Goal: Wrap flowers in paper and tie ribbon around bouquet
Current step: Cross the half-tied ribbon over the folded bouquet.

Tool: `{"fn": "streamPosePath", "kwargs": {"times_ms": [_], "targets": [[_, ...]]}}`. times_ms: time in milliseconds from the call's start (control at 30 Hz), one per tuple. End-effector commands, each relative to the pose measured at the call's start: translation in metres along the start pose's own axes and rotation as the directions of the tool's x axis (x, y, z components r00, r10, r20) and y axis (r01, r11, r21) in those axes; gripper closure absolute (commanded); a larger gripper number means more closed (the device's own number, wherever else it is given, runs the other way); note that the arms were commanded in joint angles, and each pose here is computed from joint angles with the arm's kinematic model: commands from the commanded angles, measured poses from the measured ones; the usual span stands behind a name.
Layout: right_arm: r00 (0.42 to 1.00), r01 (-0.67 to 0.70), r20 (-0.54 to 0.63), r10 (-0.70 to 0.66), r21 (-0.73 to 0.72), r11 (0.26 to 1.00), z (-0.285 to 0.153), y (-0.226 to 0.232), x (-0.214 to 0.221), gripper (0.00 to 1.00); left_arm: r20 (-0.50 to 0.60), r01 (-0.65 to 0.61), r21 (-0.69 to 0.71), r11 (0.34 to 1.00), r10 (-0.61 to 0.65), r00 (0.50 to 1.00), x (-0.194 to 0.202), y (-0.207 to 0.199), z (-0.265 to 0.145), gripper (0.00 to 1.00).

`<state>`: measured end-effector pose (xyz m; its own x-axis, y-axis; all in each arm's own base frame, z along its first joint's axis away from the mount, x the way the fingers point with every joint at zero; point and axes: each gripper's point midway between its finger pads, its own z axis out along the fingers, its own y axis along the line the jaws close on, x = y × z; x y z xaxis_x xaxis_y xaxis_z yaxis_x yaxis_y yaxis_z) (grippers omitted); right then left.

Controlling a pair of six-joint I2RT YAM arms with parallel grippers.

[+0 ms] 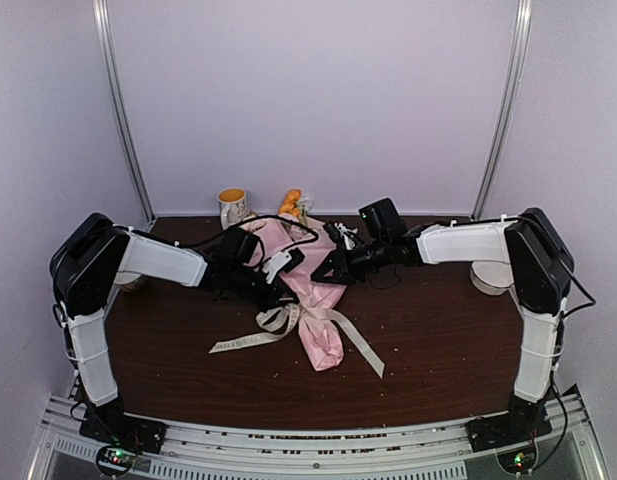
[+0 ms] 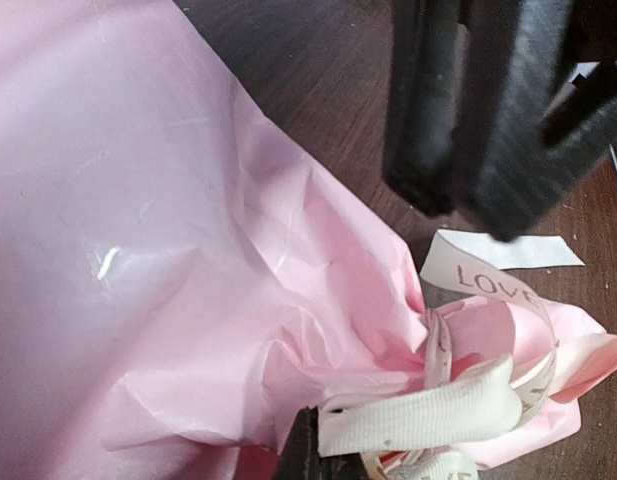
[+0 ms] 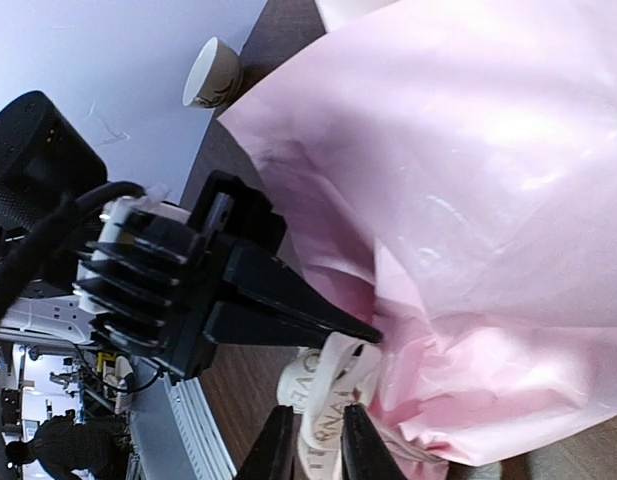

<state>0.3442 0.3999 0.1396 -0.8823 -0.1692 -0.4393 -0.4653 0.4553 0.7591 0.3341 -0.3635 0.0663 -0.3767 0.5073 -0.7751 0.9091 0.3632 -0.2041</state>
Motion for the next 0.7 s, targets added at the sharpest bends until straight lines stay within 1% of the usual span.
{"fn": "streamPosePath", "kwargs": {"times_ms": [0, 67, 133, 200, 233, 300, 433, 667], "targets": [[0.999, -0.04, 0.016, 0.039, 0.084, 0.996, 0.006, -0.023, 0.0, 0.89, 0.048, -0.013, 0.001, 1.0, 0.012, 0.999, -0.013, -0.002, -0.007, 1.0], [0.999, -0.05, 0.004, 0.05, 0.102, 0.994, 0.01, -0.029, 0.003, 0.9, 0.046, -0.009, 0.0, 1.0, 0.009, 0.999, -0.013, -0.002, -0.007, 1.0], [0.998, -0.053, -0.024, 0.055, 0.089, 0.995, 0.016, -0.029, 0.009, 0.9, 0.046, -0.009, -0.002, 1.0, 0.009, 0.999, -0.012, -0.002, -0.007, 1.0], [0.998, -0.037, -0.057, 0.04, 0.049, 0.998, 0.024, -0.02, 0.013, 0.86, 0.045, -0.009, -0.007, 1.0, 0.009, 0.999, -0.012, -0.001, -0.007, 1.0], [0.995, -0.036, -0.09, 0.04, 0.039, 0.999, 0.029, -0.018, 0.02, 0.81, 0.045, -0.009, -0.011, 1.0, 0.009, 0.999, -0.012, 0.0, -0.007, 1.0], [0.991, -0.008, -0.135, 0.014, 0.046, 0.999, 0.036, -0.015, 0.027, 0.78, 0.044, -0.008, -0.018, 1.0, 0.009, 0.999, -0.012, 0.001, -0.007, 1.0], [0.992, -0.007, -0.123, 0.01, 0.028, 1.0, 0.041, -0.01, 0.023, 0.79, 0.043, -0.006, -0.017, 1.0, 0.007, 0.999, -0.011, 0.001, -0.007, 1.0], [0.994, -0.031, -0.108, 0.037, 0.055, 0.998, 0.047, -0.02, 0.022, 0.81, 0.04, -0.002, -0.018, 1.0, 0.002, 0.999, -0.009, 0.001, -0.007, 1.0]]}}
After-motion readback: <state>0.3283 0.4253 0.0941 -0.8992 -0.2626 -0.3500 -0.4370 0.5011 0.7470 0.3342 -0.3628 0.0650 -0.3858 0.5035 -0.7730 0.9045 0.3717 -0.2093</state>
